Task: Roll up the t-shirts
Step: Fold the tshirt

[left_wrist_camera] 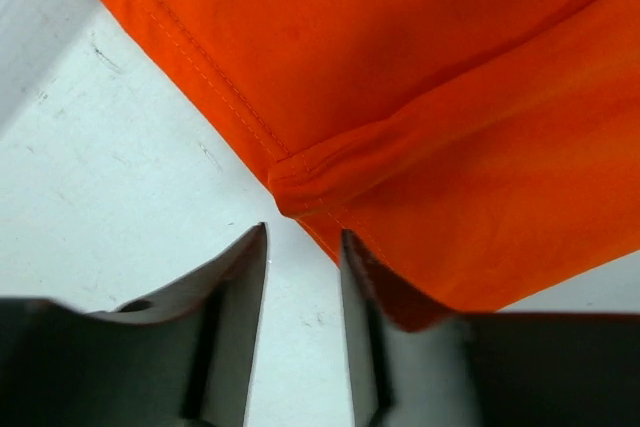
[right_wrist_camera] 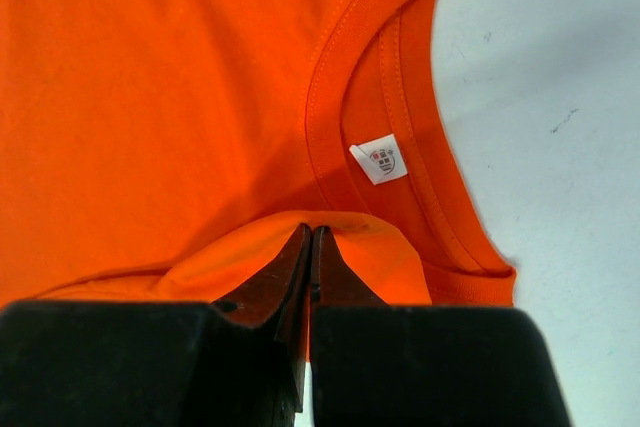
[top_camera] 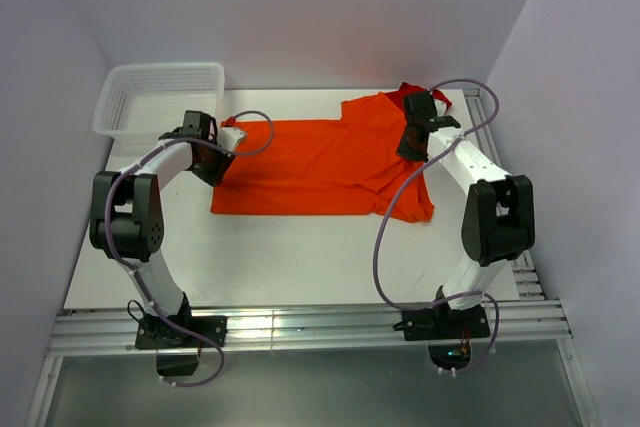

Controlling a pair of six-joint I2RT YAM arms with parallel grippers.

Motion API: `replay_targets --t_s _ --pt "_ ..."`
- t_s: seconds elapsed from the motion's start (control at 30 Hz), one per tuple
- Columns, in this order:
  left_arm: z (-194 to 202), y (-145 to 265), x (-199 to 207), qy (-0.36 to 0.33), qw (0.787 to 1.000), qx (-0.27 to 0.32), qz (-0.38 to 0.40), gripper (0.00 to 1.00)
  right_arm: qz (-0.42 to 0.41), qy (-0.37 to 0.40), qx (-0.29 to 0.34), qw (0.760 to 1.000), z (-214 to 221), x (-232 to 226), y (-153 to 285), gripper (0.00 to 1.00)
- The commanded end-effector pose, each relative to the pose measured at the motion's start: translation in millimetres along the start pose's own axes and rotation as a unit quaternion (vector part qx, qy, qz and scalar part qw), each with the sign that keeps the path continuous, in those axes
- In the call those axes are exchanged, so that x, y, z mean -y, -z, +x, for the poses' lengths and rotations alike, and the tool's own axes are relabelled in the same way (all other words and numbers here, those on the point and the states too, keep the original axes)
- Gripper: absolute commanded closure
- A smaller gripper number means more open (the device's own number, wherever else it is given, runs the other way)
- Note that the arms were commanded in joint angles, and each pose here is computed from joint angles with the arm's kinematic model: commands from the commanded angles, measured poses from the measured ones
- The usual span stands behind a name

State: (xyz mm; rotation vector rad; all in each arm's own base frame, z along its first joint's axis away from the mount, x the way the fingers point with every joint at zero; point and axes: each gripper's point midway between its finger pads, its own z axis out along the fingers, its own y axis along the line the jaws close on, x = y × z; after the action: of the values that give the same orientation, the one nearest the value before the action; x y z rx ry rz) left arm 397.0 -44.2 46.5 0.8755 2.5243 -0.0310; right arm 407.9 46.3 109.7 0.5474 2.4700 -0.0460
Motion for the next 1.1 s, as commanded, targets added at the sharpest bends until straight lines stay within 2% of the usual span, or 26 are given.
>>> replay_targets --t_s 0.0,0.2,0.3,0.53,0.87,0.97,1.0,1.07 --pt "-15.7 7.9 -12.0 0.008 1.000 0.020 -0.019 0.57 -0.003 -0.010 0.039 0.999 -30.5 -3.5 2.8 1.00" --pt "-20.6 14.1 -16.5 0.014 0.999 0.031 -0.028 0.45 -0.005 -0.016 0.040 0.999 -34.6 -4.6 0.2 1.00" --pt "-19.1 18.0 -11.5 0.018 0.999 0.033 -0.013 0.43 -0.006 -0.019 0.034 0.999 -35.6 -4.4 -3.8 1.00" --pt "-5.9 29.1 10.8 0.020 0.999 0.030 0.029 0.43 -0.013 -0.029 0.024 0.999 -39.9 -9.9 -16.2 1.00" --pt "22.9 16.6 16.7 0.024 1.000 0.004 0.017 0.44 -0.011 -0.022 0.002 1.000 -49.0 -21.8 -37.4 1.00" --pt "27.5 12.0 16.8 0.027 1.000 -0.002 0.014 0.44 -0.006 -0.021 -0.007 1.000 -44.5 -21.1 -43.4 0.93" --pt "28.7 11.1 16.5 0.027 1.000 -0.004 0.013 0.44 -0.003 -0.022 -0.010 1.000 -43.4 -20.5 -44.2 0.84" --pt "30.7 9.3 14.2 0.028 1.000 -0.006 0.004 0.44 0.001 -0.024 -0.012 1.000 -40.7 -18.4 -44.2 0.77"
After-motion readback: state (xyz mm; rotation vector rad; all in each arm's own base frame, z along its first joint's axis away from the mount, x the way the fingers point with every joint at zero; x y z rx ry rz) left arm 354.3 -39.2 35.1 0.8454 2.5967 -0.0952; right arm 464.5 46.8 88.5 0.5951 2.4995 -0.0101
